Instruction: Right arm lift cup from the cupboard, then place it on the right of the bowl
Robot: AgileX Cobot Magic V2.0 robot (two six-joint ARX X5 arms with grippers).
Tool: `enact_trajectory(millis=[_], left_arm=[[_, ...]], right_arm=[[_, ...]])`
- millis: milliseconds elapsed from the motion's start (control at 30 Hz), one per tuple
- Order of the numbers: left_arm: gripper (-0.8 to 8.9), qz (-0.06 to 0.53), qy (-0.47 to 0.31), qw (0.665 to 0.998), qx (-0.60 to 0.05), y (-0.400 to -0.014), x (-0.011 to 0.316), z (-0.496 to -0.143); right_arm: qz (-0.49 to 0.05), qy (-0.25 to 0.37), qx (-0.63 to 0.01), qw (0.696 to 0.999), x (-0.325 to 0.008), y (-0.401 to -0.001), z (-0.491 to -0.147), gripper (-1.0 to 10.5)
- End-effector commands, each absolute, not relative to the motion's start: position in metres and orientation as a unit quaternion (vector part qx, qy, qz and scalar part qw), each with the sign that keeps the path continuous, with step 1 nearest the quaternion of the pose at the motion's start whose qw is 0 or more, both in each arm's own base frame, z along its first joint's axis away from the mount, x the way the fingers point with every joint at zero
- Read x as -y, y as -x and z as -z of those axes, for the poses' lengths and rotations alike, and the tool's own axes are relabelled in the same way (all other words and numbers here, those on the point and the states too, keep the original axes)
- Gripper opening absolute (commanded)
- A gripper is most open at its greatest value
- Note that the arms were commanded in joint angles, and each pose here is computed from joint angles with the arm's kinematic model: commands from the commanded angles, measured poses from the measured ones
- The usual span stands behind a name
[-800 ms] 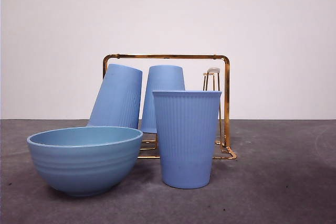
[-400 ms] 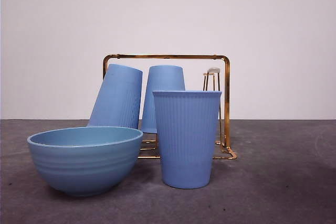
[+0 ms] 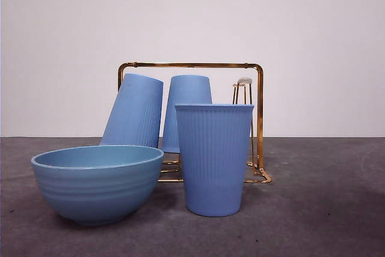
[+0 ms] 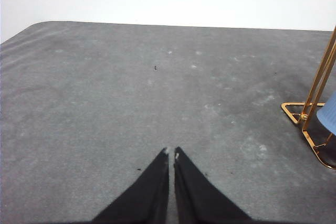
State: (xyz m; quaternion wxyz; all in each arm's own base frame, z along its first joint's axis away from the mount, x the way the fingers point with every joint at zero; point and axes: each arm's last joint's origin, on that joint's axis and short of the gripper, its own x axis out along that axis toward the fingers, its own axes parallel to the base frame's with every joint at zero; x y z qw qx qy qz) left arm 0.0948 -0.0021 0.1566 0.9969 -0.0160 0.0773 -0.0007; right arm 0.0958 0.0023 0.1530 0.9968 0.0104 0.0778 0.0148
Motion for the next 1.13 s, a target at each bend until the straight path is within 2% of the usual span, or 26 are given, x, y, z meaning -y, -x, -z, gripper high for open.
enact_trajectory(millis=[33,1133], left_arm=[[0.19,0.000,0.009,0.996,-0.089,-0.0956,0.0020,-0.1496],[0.19,0.000,0.009,0.996,-0.089,-0.0956,0.0020,-0.1496]], right_arm=[[-0.016,-0.005,-0.073,0.997,-0.0024,-0.0961,-0.1523,0.3],[-0.011,-0.006,-0.073,0.997,-0.0017,-0.0961,-0.1524,0.3]])
